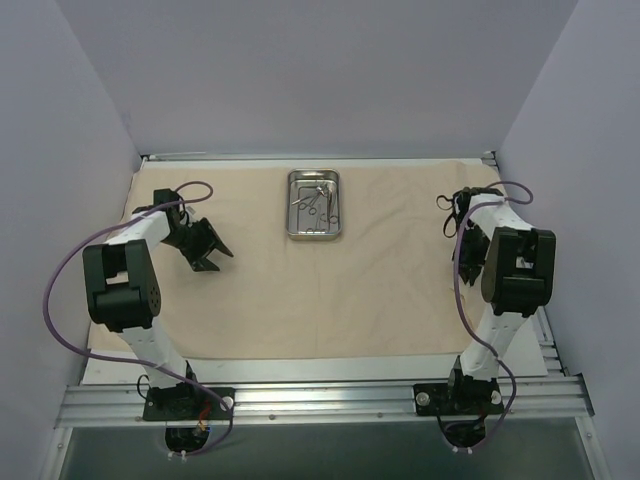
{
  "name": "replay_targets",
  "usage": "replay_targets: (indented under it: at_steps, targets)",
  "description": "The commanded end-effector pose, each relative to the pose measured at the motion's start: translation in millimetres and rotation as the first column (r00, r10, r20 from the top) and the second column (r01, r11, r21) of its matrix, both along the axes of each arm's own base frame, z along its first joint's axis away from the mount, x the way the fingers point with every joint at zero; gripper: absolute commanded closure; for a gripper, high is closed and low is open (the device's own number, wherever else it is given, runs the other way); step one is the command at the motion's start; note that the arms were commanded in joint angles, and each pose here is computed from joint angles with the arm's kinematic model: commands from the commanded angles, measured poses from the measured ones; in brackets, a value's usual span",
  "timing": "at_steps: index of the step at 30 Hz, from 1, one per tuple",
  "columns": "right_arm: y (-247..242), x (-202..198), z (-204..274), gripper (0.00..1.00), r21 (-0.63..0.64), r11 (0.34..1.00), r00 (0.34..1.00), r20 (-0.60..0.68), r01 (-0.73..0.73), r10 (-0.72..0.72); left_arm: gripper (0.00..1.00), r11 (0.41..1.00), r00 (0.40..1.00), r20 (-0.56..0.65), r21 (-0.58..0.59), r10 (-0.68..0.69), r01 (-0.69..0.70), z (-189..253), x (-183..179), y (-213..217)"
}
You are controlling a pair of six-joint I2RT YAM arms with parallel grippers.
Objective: Open and lay out the surgical kit
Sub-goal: Smooth out the surgical kit at the center of the board.
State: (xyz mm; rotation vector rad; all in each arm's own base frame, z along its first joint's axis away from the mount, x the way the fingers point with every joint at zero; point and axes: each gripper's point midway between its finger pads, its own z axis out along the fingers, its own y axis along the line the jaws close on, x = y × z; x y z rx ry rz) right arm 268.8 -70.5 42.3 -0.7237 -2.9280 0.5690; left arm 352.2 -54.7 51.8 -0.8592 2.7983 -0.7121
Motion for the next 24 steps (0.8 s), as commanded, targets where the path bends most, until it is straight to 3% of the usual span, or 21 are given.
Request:
replay_targets:
  at_steps: [1, 3, 9, 15, 16, 18, 19, 24]
  targets:
    - [-16, -11, 16, 0.87, -0.082, 0.996, 1.000, -0.009, 0.019, -0.019, 0.36, 0.999, 0.996, 0.082, -0.017, -0.028, 0.030, 12, 18, -2]
    - [-25, -17, 21, 1.00, -0.093, 0.994, 0.999, -0.001, 0.052, -0.053, 0.36, 0.999, 0.996, 0.084, -0.030, -0.031, 0.034, 11, 17, -4]
    - [-69, -33, 50, 1.00, -0.123, 0.964, 0.968, 0.121, 0.234, -0.220, 0.36, 0.998, 0.995, 0.099, -0.057, -0.024, 0.030, 13, 15, -8]
    - [-119, -82, 70, 0.97, -0.082, 0.869, 0.858, 0.228, 0.488, -0.460, 0.36, 0.996, 0.995, 0.102, -0.089, -0.017, 0.026, 10, 14, -12]
    - [-118, -82, 73, 0.74, -0.077, 0.866, 0.853, 0.235, 0.494, -0.466, 0.36, 0.995, 0.995, 0.103, -0.092, -0.018, 0.027, 10, 14, -12]
    - [-124, -84, 85, 0.49, -0.111, 0.856, 0.847, 0.259, 0.504, -0.465, 0.36, 0.995, 0.994, 0.105, -0.097, -0.014, 0.025, 10, 13, -11]
    - [-126, -85, 91, 0.31, -0.127, 0.853, 0.845, 0.269, 0.506, -0.462, 0.36, 0.995, 0.994, 0.106, -0.100, -0.011, 0.021, 11, 13, -10]
    - [-113, -65, 107, 0.20, -0.098, 0.890, 0.859, 0.330, 0.445, -0.393, 0.36, 0.995, 0.994, 0.106, -0.098, 0.003, 0.008, 10, 11, -4]
